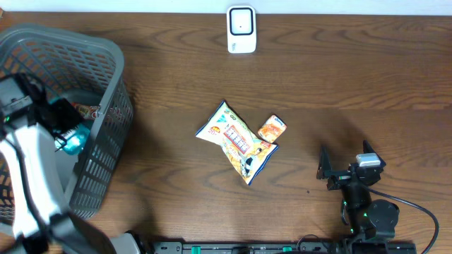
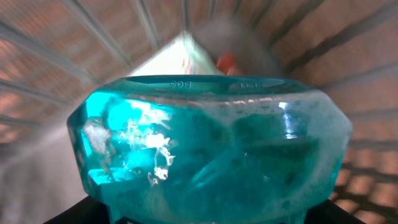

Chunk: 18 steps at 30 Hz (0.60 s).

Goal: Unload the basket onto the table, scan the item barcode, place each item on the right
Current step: 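Reach into the basket and grasp the blue Listerine bottle cap, then lift the Listerine bottle and hold it toward the scanner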

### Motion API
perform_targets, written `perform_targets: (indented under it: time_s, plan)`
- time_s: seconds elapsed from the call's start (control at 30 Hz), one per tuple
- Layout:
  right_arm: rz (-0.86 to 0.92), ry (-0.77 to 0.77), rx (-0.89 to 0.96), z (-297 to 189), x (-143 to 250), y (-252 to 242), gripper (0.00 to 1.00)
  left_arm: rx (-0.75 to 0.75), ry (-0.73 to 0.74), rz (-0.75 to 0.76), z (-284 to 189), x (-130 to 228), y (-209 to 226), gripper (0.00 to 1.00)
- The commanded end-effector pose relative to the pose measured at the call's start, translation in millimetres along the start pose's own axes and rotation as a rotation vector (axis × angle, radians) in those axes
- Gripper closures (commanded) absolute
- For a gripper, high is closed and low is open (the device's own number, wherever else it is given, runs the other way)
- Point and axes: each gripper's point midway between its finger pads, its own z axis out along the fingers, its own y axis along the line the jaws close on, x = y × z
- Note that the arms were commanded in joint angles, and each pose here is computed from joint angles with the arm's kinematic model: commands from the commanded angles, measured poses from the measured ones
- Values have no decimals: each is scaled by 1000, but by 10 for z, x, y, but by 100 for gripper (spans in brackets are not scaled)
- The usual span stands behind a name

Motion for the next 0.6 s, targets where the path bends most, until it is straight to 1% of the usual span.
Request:
perform_targets:
  time_s: [0.0, 0.1, 0.13, 0.17, 0.23, 0.27, 0.33, 0.43, 0.5, 0.57]
  plan:
    - [9, -1, -11, 0, 5, 30, 1, 55, -241, -75, -719, -348, -61, 44]
    - [9, -1, -11, 0, 5, 30, 1, 83, -348, -87, -1044, -447, -82, 44]
    - [9, -1, -11, 0, 5, 30, 1, 97, -402, -93, -1204, -493, -92, 44]
    - [9, -1, -11, 0, 5, 30, 1, 131, -519, -110, -1557, -578, -111, 44]
    - [9, -1, -11, 0, 5, 30, 1, 162, -604, -135, -1823, -622, -121, 44]
    - [9, -1, -11, 0, 5, 31, 1, 193, -678, -160, -2059, -648, -129, 44]
    - [9, -1, -11, 0, 5, 30, 1, 227, -751, -187, -2302, -662, -135, 44]
    - [9, -1, -11, 0, 5, 30, 1, 302, -838, -239, -2642, -628, -161, 44]
    - [9, -1, -11, 0, 5, 30, 1, 403, -861, -254, -2836, -567, -268, 44]
    - [9, -1, -11, 0, 5, 30, 1, 547, -844, -267, -2997, -480, -444, 44]
